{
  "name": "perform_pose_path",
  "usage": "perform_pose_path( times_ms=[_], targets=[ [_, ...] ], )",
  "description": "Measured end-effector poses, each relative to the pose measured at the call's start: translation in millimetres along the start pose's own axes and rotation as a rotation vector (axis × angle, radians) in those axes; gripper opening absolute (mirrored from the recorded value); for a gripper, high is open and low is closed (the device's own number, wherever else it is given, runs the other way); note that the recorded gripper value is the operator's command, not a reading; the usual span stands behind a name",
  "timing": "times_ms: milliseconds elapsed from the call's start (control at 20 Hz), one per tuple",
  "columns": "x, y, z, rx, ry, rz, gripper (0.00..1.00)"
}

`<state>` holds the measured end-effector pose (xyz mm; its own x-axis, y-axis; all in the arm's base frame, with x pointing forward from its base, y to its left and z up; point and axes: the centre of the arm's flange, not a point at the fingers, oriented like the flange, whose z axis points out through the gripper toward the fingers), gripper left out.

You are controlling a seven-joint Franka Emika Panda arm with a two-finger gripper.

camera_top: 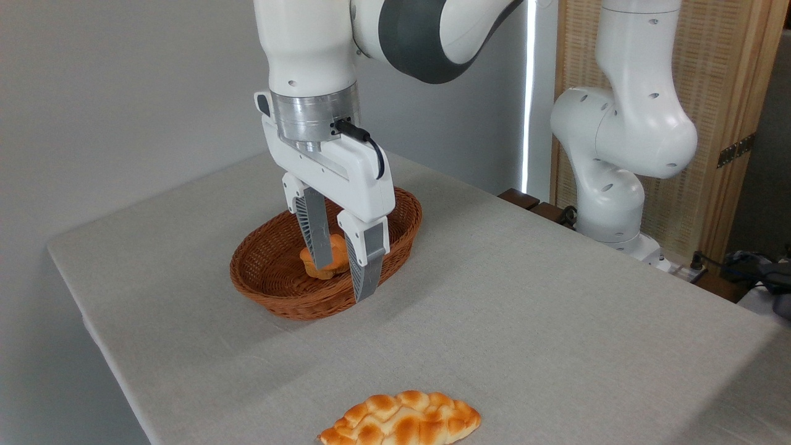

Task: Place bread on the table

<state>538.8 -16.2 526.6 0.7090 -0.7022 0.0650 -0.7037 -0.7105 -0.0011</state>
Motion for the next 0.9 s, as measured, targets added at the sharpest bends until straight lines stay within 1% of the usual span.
perform_pose_path(
  times_ms=[900],
  targets=[
    [-3.1,-2.6,-1.8,0.002,0.003,-0.007,1.00]
  ],
)
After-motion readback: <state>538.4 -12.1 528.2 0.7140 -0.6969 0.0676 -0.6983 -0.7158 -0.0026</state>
